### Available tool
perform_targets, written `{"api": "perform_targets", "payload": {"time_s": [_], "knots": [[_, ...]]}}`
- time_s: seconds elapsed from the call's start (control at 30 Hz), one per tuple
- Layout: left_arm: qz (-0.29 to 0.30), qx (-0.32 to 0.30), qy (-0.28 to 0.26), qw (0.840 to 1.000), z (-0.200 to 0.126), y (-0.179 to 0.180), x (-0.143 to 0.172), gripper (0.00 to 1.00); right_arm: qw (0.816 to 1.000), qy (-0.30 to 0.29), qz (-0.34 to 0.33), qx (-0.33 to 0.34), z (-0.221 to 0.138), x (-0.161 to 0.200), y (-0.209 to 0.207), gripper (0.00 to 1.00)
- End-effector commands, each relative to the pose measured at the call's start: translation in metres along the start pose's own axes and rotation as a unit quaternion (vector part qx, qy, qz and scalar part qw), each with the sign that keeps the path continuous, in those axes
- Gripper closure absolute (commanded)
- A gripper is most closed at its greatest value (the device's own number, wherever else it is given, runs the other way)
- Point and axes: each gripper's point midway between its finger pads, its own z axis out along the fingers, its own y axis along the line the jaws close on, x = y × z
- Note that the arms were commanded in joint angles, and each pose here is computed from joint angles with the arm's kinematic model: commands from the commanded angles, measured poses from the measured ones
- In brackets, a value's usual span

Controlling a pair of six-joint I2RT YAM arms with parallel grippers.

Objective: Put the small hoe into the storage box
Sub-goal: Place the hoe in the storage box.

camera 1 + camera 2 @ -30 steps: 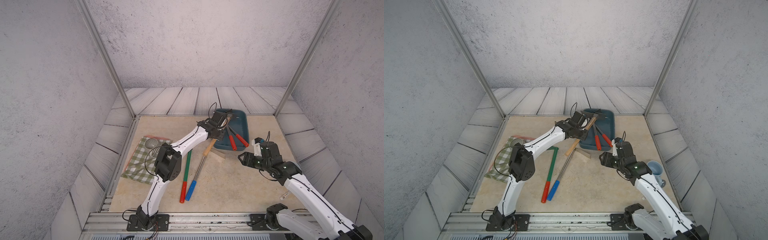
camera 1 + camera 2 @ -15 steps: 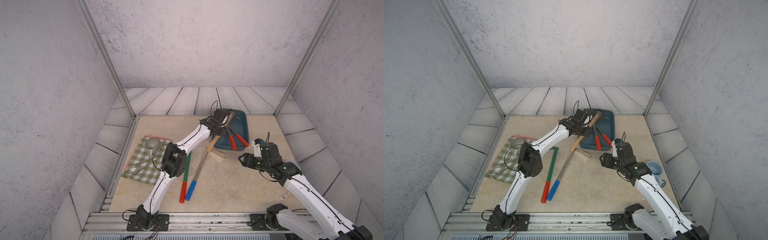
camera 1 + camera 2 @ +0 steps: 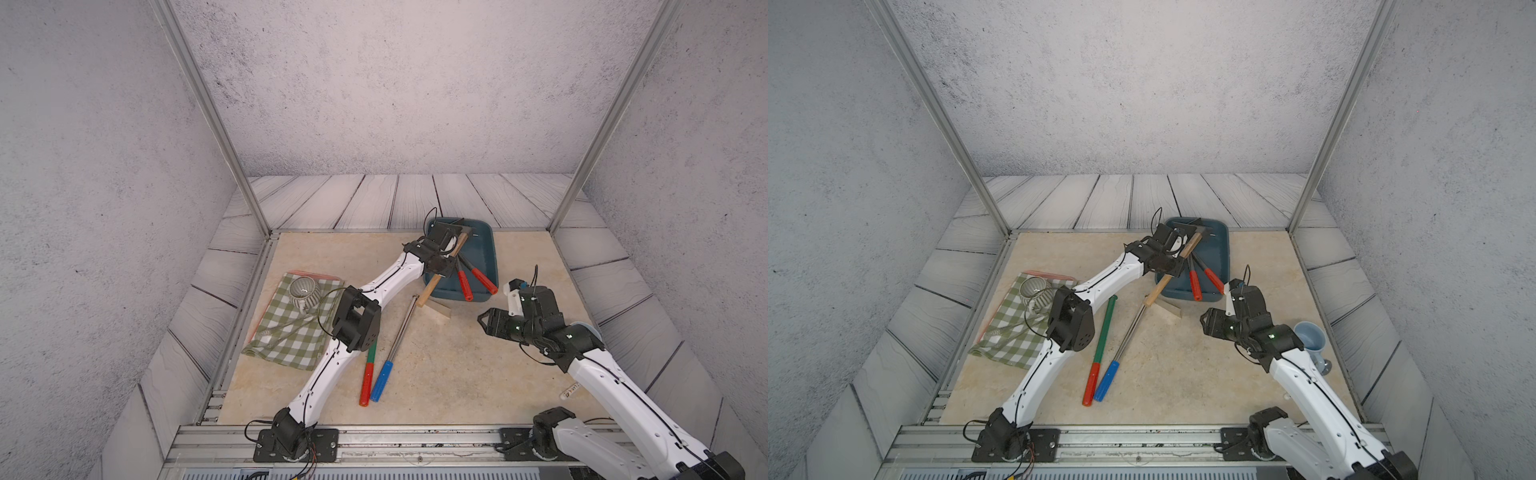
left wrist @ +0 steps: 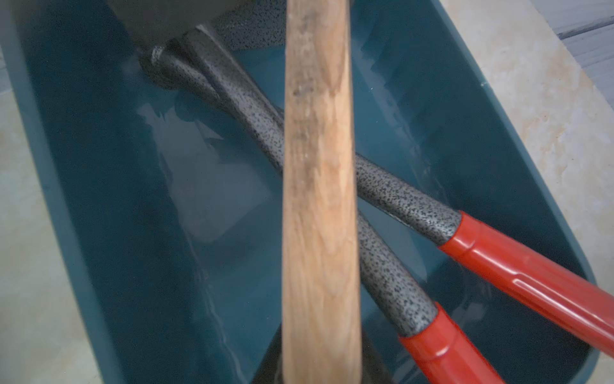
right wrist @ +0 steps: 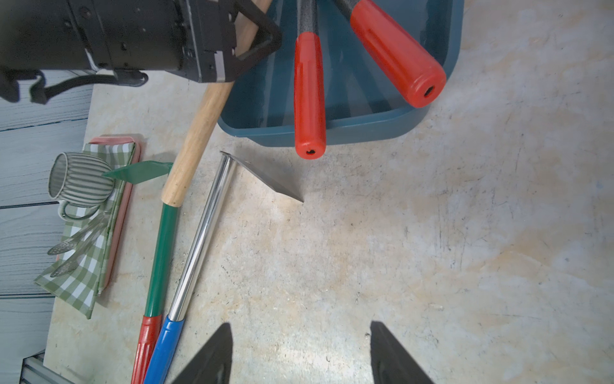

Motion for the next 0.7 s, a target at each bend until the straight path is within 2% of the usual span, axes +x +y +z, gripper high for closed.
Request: {"api": "perform_targets", "payload": {"time_s": [0.0,0.2,0.47,0.67], "knots": [[0.018,0.017,-0.050,0.998,-0.010,-0.006,-0.031,1.00,1.000,0.000,-0.004,0.009,0.000,0.003,-0.005,0.34],[0.043,-0.001,-0.050,0.998,-0.010,-0.006,-0.030,1.00,1.000,0.004,-0.005,0.009,0.002,0.005,-0.006,0.34],[0.082,0.000,-0.072,0.994,-0.024,-0.028,-0.041,1.00,1.000,0.005,-0.006,0.012,0.001,0.007,-0.008,0.35],[0.101,-0.009,-0.071,0.992,-0.022,-0.037,-0.038,1.00,1.000,0.006,-0.006,0.013,0.001,0.007,-0.008,0.35]]}}
